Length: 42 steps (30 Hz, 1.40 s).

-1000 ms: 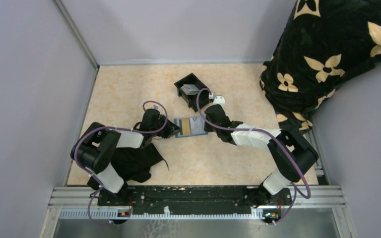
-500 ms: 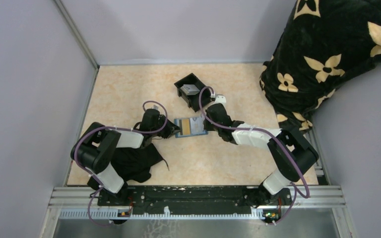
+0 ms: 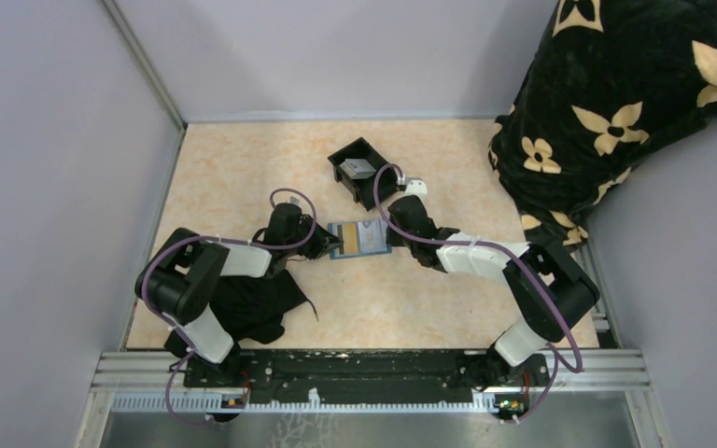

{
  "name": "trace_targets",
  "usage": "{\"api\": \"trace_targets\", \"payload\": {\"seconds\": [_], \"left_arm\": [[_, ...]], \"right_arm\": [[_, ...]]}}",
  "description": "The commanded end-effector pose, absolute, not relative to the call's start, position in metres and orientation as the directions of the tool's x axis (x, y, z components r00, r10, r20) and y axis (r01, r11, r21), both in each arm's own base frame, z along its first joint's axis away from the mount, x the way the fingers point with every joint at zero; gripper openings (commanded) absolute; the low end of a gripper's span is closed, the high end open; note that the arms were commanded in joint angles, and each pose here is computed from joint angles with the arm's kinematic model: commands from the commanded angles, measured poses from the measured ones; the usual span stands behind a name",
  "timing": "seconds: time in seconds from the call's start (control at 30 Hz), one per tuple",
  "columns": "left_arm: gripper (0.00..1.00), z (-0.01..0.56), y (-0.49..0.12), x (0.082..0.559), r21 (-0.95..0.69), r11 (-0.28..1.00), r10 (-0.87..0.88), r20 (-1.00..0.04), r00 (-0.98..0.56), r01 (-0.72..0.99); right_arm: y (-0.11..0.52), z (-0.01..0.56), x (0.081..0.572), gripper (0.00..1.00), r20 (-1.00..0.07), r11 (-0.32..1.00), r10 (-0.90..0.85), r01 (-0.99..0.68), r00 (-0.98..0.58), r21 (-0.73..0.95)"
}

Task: Put the credit cards into the card holder
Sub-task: Turn over the card slot in the card holder.

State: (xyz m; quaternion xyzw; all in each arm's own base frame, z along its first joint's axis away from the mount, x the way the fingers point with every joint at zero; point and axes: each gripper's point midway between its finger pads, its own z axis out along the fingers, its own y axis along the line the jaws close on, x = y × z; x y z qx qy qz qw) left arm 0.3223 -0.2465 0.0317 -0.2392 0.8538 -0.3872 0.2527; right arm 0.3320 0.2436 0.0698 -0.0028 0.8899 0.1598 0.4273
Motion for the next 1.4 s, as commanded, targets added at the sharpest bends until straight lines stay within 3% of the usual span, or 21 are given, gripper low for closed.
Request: {"api": "trace_targets", "payload": {"seconds": [0.0, 0.8, 1.37], "left_arm": [[0.18, 0.027, -0.247, 0.324, -0.768, 0.605, -0.587, -0.255, -0.768, -0.208], [0.18, 0.023, -0.247, 0.320, -0.764, 0.609, -0.583, -0.249, -0.774, -0.214], [0.18, 0.016, -0.248, 0.315, -0.754, 0.618, -0.574, -0.239, -0.783, -0.222]], "right_arm": [[0.242, 0.085, 0.342, 0.00, -0.794, 0.950, 0.144, -0.141, -0.591, 0.278], [0.253, 0.069, 0.334, 0.00, -0.749, 0.927, 0.178, -0.147, -0.638, 0.346], [0.250, 0.094, 0.337, 0.00, -0.780, 0.924, 0.190, -0.158, -0.596, 0.347]]}}
